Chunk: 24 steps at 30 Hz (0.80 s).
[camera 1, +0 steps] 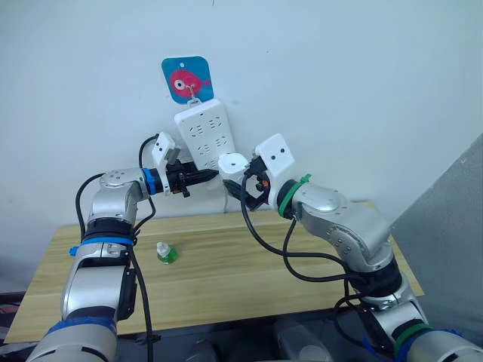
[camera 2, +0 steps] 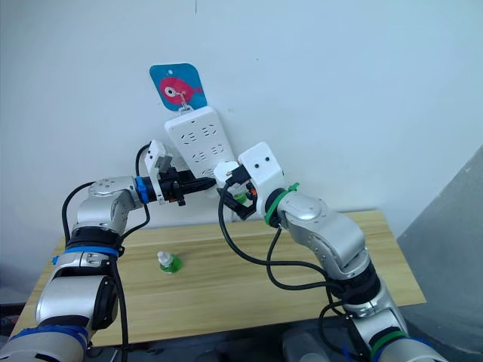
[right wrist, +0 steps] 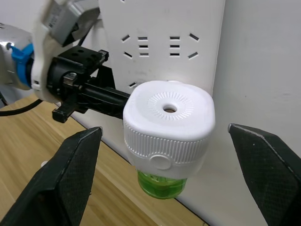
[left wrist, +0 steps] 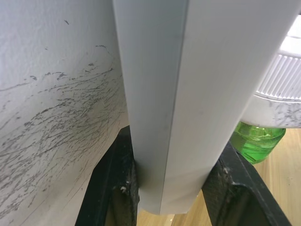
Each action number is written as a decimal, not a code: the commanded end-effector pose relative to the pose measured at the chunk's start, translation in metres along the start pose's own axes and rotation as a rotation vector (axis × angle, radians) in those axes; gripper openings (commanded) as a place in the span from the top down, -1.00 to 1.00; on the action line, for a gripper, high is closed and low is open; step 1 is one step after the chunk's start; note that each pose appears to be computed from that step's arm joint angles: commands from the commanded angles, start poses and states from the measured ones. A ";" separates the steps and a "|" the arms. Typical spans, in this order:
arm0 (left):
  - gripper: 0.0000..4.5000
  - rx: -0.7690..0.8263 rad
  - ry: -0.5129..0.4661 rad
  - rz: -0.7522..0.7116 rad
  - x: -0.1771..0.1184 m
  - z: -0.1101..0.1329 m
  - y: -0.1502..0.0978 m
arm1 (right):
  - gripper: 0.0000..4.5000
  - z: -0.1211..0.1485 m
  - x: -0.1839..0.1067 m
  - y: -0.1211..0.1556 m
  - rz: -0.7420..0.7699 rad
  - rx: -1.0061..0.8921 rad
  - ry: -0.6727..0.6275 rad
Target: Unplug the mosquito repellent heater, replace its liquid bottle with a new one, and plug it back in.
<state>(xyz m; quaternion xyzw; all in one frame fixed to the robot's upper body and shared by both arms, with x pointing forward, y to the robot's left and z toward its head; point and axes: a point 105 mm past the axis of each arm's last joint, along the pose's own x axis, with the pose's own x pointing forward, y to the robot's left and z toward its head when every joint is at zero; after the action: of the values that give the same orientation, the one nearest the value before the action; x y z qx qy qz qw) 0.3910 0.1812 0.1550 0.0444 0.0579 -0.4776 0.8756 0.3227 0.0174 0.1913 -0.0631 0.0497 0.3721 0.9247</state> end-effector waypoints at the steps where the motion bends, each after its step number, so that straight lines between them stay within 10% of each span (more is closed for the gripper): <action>1: 0.41 0.057 -0.064 -0.008 0.002 0.023 -0.002 | -1.00 0.018 0.005 -0.002 -0.024 0.005 -0.072; 9: 0.41 0.058 -0.068 -0.007 0.004 0.024 -0.003 | -1.00 0.018 0.019 -0.002 -0.034 0.059 -0.089; 15: 0.41 0.052 -0.076 0.001 0.004 0.024 -0.003 | -0.33 0.018 0.025 -0.002 -0.038 0.057 -0.095; 24: 0.41 0.059 -0.067 0.061 0.001 0.021 0.005 | -0.33 0.014 0.010 -0.002 -0.020 0.035 -0.074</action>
<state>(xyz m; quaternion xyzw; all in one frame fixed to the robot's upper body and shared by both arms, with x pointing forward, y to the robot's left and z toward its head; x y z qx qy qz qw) 0.3924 0.1768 0.1550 0.0377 0.0488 -0.4691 0.8810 0.3405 0.0275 0.1870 -0.0403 0.0503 0.3532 0.9333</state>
